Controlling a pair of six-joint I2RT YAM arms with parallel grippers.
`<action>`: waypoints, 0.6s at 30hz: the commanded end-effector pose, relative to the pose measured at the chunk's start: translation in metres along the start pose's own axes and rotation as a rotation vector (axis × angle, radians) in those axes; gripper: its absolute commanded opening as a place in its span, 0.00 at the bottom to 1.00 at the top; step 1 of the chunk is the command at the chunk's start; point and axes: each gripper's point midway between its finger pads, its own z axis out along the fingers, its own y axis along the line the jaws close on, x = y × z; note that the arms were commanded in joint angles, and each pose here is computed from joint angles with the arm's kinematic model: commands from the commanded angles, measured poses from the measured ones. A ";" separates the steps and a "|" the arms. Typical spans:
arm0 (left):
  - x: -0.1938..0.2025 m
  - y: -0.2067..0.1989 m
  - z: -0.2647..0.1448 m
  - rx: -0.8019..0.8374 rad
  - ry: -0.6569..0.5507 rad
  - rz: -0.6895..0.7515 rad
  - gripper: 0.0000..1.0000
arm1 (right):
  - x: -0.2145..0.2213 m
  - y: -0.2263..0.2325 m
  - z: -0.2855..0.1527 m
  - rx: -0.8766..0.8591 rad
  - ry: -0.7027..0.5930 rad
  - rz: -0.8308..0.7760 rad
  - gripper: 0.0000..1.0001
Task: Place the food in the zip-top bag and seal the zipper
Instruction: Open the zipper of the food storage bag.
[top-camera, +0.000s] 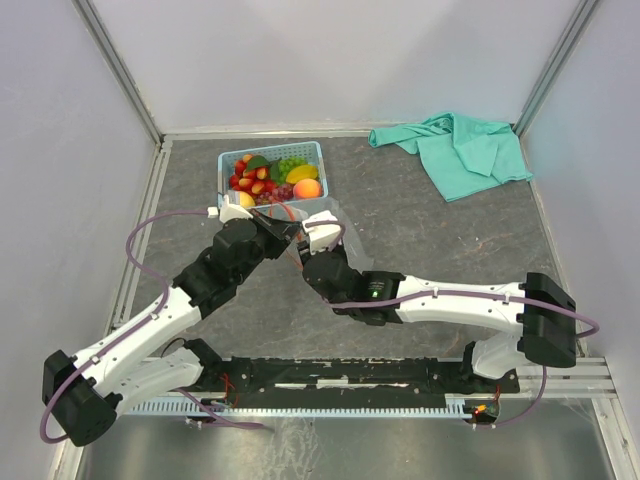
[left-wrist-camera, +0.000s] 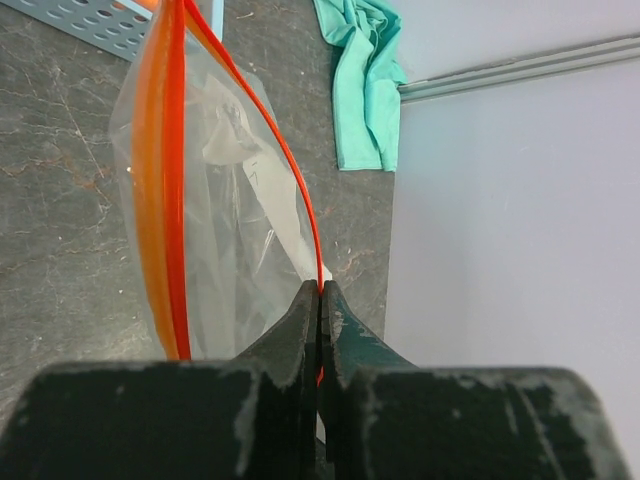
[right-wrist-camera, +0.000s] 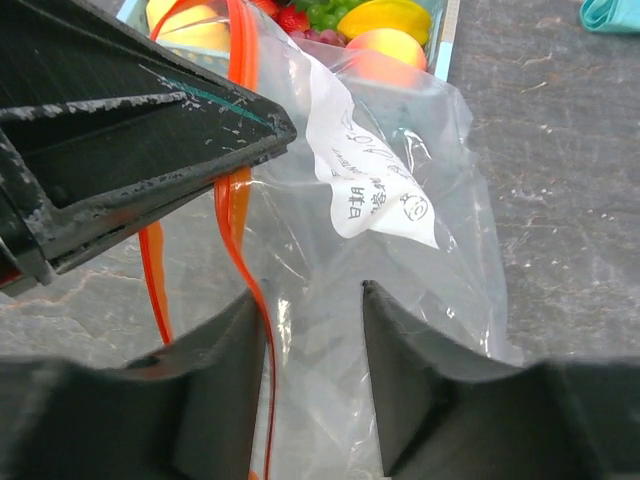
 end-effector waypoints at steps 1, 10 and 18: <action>-0.011 -0.017 -0.004 0.038 -0.040 -0.038 0.07 | -0.008 -0.011 0.001 0.042 -0.031 -0.023 0.44; -0.021 -0.014 -0.023 0.000 -0.056 -0.006 0.33 | -0.011 -0.022 -0.005 0.048 -0.036 -0.039 0.02; -0.024 0.016 -0.058 -0.096 -0.041 -0.006 0.57 | -0.005 -0.022 -0.009 0.011 -0.028 -0.023 0.01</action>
